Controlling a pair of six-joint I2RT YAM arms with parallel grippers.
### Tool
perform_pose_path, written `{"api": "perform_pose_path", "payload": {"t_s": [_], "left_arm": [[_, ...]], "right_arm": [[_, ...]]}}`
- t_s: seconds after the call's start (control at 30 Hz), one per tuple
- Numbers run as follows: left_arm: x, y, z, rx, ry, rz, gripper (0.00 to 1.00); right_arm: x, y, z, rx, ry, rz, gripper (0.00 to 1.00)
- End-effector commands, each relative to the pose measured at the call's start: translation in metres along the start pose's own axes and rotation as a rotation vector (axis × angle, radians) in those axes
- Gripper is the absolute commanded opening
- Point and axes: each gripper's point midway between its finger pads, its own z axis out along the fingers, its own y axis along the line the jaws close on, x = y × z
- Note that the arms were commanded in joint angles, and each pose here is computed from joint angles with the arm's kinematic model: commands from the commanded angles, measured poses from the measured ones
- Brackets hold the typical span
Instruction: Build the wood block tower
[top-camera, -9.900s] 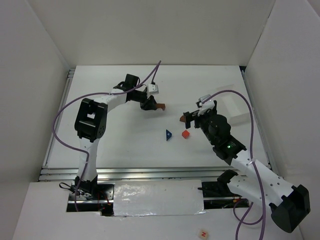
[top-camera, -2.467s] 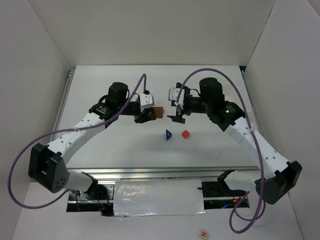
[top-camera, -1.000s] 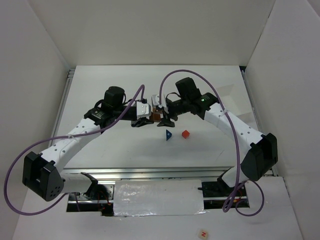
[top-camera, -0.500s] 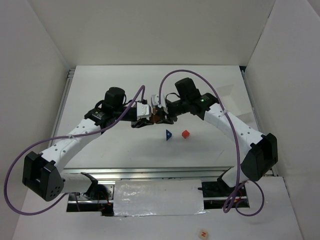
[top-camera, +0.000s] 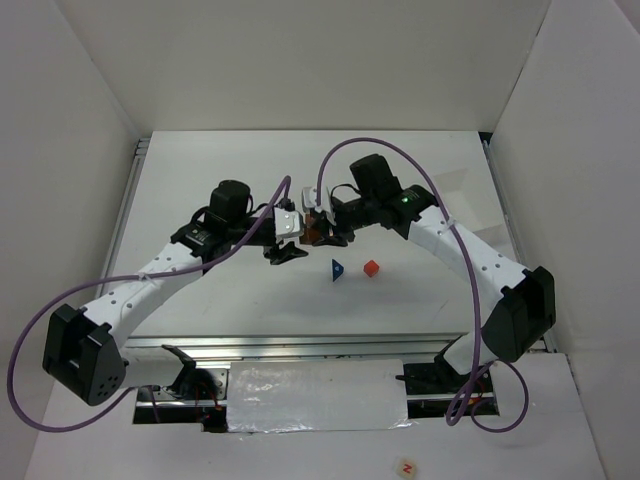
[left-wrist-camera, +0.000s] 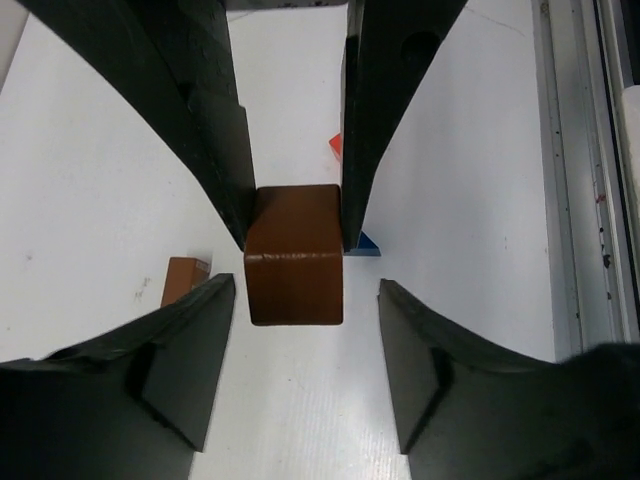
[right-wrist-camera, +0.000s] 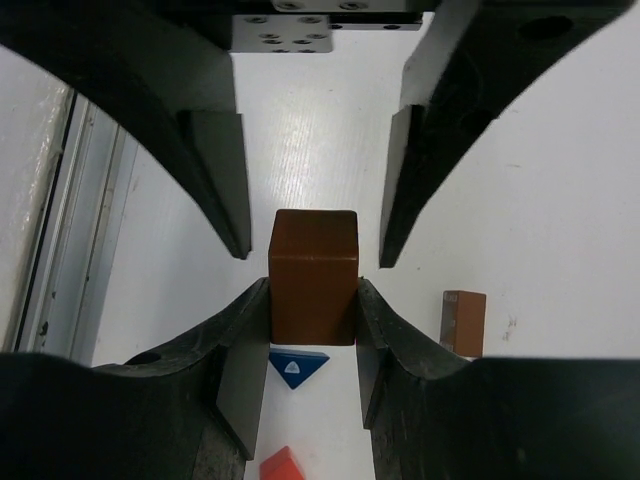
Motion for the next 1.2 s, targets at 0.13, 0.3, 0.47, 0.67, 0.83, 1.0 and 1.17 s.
{"api": "perform_pose_path", "payload": {"t_s": [0.13, 0.3, 0.47, 0.67, 0.83, 1.0, 1.17], "left_arm": [[-0.011, 0.012, -0.007, -0.09, -0.022, 0.022, 0.99], [-0.001, 0.026, -0.017, -0.233, 0.007, -0.063, 0.99], [0.023, 0.036, -0.041, -0.49, 0.01, -0.24, 0.99], [0.026, 0.036, -0.079, -0.709, -0.063, -0.441, 0.99], [0.027, 0.045, -0.111, -0.922, -0.124, -0.695, 0.99], [0.043, 0.05, -0.124, -1.039, -0.049, -0.838, 0.99], [0.064, 0.057, -0.113, -1.053, -0.003, -0.875, 0.99]], "right_arm": [[-0.021, -0.025, -0.014, 0.069, -0.046, -0.038, 0.0], [0.002, -0.048, -0.018, 0.14, 0.005, -0.02, 0.0], [0.027, -0.074, -0.017, 0.173, 0.116, 0.004, 0.0], [0.06, -0.106, -0.007, 0.213, 0.261, -0.003, 0.0], [0.074, -0.127, 0.009, 0.227, 0.286, -0.008, 0.0], [0.098, -0.14, 0.03, 0.193, 0.333, -0.017, 0.0], [0.121, -0.148, 0.048, 0.192, 0.364, -0.001, 0.0]]}}
